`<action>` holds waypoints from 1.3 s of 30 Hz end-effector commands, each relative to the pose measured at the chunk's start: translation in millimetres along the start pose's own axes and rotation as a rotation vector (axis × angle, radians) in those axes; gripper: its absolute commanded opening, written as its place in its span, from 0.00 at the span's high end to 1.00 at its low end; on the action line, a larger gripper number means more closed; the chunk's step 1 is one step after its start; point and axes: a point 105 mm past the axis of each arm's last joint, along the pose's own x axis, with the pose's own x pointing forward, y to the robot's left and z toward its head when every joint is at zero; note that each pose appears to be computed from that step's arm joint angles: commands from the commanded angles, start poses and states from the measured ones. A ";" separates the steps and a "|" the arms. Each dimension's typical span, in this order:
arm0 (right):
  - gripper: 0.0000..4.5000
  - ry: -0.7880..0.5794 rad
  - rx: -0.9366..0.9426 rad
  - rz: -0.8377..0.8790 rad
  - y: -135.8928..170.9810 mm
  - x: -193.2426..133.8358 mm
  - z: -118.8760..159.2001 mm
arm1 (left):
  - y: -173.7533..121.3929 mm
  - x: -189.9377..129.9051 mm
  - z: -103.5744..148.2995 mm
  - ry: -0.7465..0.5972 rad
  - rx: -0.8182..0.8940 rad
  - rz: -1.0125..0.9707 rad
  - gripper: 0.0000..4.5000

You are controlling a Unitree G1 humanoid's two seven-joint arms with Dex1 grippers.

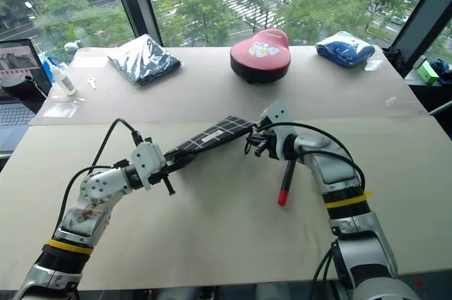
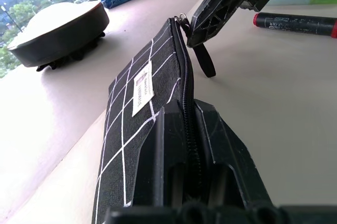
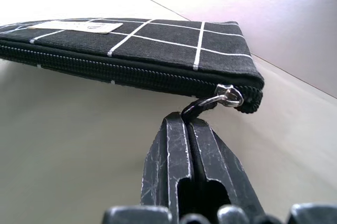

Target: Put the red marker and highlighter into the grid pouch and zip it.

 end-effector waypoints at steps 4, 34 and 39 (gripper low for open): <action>0.99 -0.024 -0.188 0.222 50.1 15.2 30.7 | 2.4 6.2 14.6 -0.055 0.023 0.009 1.00; 0.33 -0.040 -0.105 0.382 65.1 -27.2 36.7 | -4.1 12.7 16.1 -0.080 0.012 0.002 1.00; 0.33 -0.053 -0.150 0.313 62.0 -89.9 30.8 | -7.7 14.7 16.2 -0.091 0.005 -0.004 1.00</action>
